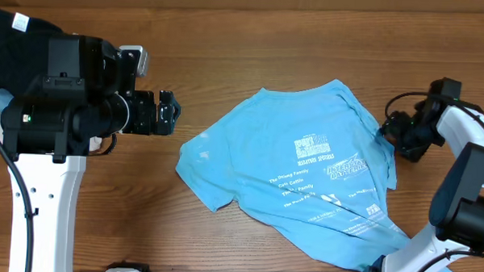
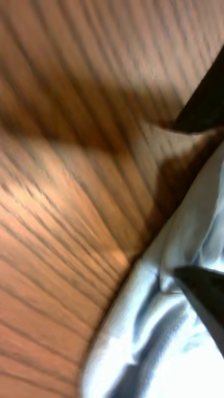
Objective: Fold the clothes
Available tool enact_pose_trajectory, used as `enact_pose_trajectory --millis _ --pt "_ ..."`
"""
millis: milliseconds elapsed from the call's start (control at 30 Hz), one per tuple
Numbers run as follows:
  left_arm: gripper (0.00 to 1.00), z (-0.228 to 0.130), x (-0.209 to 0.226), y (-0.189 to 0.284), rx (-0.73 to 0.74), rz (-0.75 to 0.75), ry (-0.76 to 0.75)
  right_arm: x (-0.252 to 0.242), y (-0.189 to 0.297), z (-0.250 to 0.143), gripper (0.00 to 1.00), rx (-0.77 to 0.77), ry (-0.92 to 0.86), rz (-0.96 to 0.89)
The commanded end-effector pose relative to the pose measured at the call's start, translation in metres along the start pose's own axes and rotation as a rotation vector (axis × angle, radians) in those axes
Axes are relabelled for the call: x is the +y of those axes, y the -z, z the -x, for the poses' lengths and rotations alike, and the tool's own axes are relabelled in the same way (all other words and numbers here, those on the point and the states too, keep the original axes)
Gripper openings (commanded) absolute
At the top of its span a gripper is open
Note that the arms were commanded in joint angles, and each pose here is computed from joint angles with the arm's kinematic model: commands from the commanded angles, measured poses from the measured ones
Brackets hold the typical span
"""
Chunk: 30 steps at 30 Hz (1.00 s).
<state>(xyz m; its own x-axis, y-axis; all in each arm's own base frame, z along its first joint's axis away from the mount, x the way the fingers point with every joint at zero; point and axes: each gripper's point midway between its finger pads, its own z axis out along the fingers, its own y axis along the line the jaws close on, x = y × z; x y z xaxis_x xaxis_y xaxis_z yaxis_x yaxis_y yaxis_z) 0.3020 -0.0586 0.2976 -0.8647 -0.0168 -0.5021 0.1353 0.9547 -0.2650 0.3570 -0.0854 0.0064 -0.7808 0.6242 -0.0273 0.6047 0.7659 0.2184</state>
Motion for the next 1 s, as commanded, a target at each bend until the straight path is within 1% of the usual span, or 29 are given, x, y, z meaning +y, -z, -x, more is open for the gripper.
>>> enact_pose_trajectory --millis 0,33,67,133,200,300,400,467,500,533,633,667,700,767,800,833,867,900,967 --pt "1.0 0.006 -0.001 0.004 -0.024 0.003 -0.021 0.015 -0.011 -0.01 0.18 0.021 0.071 0.025" --pt "1.0 0.006 -0.001 0.004 -0.025 0.002 -0.022 0.019 -0.01 -0.004 0.11 -0.001 0.078 0.033" --pt "1.0 0.006 -0.001 0.004 -0.026 0.002 -0.022 0.029 -0.003 0.01 0.04 -0.049 0.096 0.053" --pt "1.0 0.007 -0.001 0.004 -0.029 0.002 -0.023 0.046 0.011 0.03 0.04 -0.111 0.127 0.08" --pt "1.0 0.008 0.0 0.002 -0.026 0.002 -0.022 0.082 0.035 0.053 0.04 -0.193 0.253 0.183" --pt "1.0 0.008 0.0 0.0 -0.02 0.003 -0.02 0.138 0.083 0.094 0.04 -0.38 0.359 0.336" --pt "1.0 0.006 0.001 0.0 -0.013 0.003 -0.018 0.188 0.124 0.117 0.04 -0.546 0.436 0.455" --pt "1.0 0.005 0.001 0.0 -0.009 0.003 -0.017 0.192 0.125 0.116 0.74 -0.553 0.44 0.463" --pt "1.0 0.004 0.001 0.0 -0.005 0.003 -0.016 0.189 0.121 0.113 0.77 -0.522 0.405 0.461" --pt "1.0 0.004 0.001 0.0 -0.003 0.003 -0.015 0.184 0.115 0.105 0.83 -0.472 0.37 0.45" --pt "1.0 0.007 0.001 0.0 -0.016 0.003 -0.023 0.164 0.092 0.073 0.85 -0.299 0.32 0.382" --pt "1.0 0.009 0.002 -0.005 -0.009 0.002 -0.041 0.159 0.084 0.052 0.86 -0.205 0.307 0.373" --pt "1.0 0.008 0.003 -0.014 0.017 0.0 -0.06 0.159 0.082 0.04 0.86 -0.153 0.301 0.386" --pt "1.0 -0.001 0.0 -0.057 0.135 -0.035 -0.083 0.167 0.084 0.014 0.85 -0.047 0.318 0.45" --pt "1.0 -0.004 -0.001 -0.076 0.184 -0.043 -0.096 0.171 0.087 0.006 0.84 -0.02 0.338 0.485" --pt "1.0 -0.011 -0.002 -0.108 0.27 -0.049 -0.111 0.176 0.095 -0.004 0.84 0.008 0.359 0.528" --pt "0.96 -0.016 0.002 -0.134 0.327 -0.035 -0.114 0.181 0.106 -0.013 0.84 0.026 0.386 0.575" --pt "0.96 -0.018 0.004 -0.15 0.356 -0.027 -0.116 0.183 0.116 -0.019 0.84 0.033 0.395 0.598" --pt "0.97 -0.03 0.009 -0.201 0.444 -0.026 -0.119 0.185 0.146 -0.035 0.84 0.015 0.446 0.63"
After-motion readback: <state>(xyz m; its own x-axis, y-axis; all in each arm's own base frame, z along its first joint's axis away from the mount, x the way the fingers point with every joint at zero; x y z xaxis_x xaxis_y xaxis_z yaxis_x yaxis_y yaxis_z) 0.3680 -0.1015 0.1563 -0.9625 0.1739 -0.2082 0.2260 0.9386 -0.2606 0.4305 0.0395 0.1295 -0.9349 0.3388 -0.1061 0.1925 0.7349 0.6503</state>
